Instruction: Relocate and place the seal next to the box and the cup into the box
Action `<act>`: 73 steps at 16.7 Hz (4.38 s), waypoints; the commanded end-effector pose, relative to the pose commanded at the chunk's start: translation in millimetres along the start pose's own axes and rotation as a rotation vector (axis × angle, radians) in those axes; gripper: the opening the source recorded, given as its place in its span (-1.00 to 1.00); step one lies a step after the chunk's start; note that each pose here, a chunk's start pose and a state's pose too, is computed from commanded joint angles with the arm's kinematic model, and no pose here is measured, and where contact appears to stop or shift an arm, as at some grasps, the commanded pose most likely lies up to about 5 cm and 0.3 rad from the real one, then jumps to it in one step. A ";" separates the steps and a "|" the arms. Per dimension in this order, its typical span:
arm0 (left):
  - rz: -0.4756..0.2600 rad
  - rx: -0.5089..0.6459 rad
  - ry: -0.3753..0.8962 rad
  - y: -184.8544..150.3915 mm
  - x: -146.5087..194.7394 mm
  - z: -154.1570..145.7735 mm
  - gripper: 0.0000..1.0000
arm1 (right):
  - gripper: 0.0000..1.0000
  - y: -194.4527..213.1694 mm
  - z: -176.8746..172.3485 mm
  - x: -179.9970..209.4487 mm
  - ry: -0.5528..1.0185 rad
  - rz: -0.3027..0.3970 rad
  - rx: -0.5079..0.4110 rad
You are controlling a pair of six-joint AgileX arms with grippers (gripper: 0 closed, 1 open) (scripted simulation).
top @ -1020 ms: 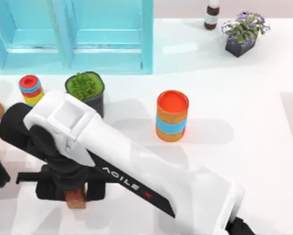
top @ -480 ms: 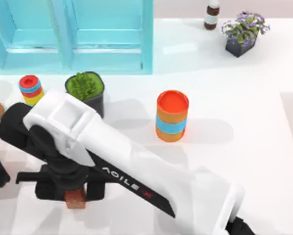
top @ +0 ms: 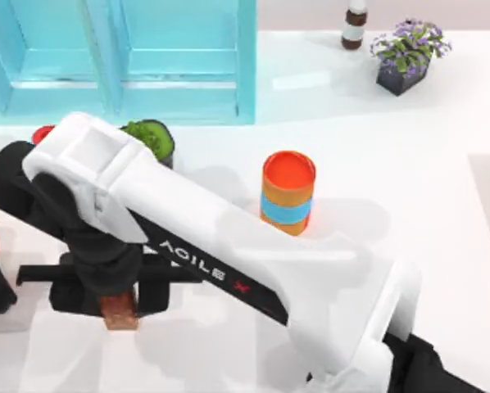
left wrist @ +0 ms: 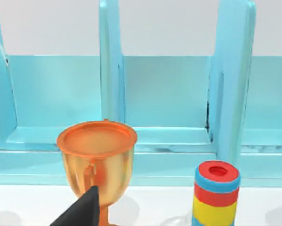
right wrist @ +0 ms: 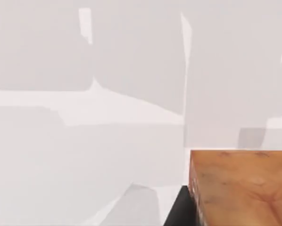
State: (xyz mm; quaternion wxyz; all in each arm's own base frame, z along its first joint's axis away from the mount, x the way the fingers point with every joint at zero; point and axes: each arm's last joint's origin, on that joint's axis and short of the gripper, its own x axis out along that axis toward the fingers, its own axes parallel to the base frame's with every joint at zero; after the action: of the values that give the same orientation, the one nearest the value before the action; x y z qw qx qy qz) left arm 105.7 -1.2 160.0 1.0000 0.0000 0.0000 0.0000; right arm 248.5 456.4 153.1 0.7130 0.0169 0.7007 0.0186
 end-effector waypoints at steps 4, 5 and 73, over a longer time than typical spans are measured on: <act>0.000 0.000 0.000 0.0 0.0 0.0 1.00 | -1.00 -7.1 7.8 -26.0 0.000 -0.001 0.000; 0.000 0.000 0.000 0.0 0.0 0.0 1.00 | -1.00 -11.0 8.7 -32.5 0.000 -0.001 0.000; 0.000 0.000 0.000 0.0 0.0 0.0 1.00 | 0.06 -392.6 115.9 -44.9 -0.005 -0.031 -0.002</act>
State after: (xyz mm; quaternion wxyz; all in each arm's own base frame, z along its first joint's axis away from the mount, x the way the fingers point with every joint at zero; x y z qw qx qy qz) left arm 105.7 -1.2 160.0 1.0000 0.0000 0.0000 0.0000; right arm 364.7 62.2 180.2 0.7149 0.0054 0.6991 0.0084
